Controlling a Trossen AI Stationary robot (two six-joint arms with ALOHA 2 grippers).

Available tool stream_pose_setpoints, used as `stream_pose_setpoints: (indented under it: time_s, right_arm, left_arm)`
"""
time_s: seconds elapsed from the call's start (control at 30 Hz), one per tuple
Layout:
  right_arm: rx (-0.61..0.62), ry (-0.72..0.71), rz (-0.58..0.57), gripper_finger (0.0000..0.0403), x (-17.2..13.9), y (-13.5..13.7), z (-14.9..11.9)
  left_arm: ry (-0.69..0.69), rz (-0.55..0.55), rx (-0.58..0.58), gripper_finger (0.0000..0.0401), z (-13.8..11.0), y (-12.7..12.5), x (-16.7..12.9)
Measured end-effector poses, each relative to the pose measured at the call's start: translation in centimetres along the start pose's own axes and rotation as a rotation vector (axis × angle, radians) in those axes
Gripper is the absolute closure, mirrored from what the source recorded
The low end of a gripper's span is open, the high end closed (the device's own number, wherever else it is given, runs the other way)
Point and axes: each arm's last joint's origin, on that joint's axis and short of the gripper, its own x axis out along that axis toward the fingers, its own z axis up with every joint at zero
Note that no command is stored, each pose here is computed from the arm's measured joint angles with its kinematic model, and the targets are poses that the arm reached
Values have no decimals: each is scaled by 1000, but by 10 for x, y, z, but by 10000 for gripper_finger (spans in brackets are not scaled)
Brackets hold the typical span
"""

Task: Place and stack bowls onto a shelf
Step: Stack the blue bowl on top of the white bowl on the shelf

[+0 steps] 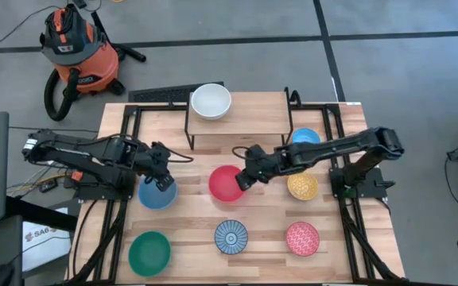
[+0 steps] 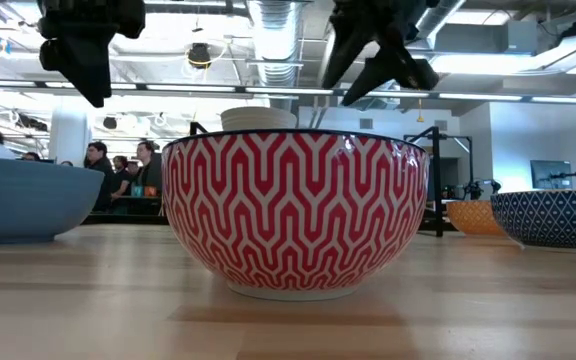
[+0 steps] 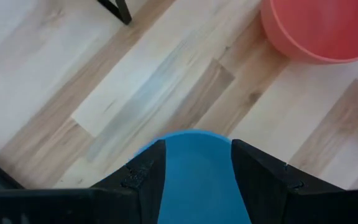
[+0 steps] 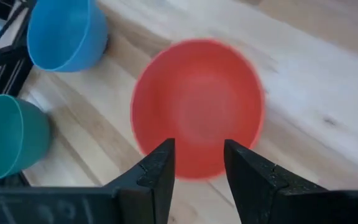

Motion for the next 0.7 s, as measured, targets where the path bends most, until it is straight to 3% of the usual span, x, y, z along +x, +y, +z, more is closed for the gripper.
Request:
stream_pose_setpoints:
  time_s: [0.47, 0.7]
  right_arm:
    - [197, 48, -131, 249, 34, -8, -4]
    - [215, 17, -40, 249, 37, 1, 1]
  left_arm:
    - [20, 91, 50, 234, -2, 8, 0]
    - [62, 142, 62, 234, -8, 16, -3]
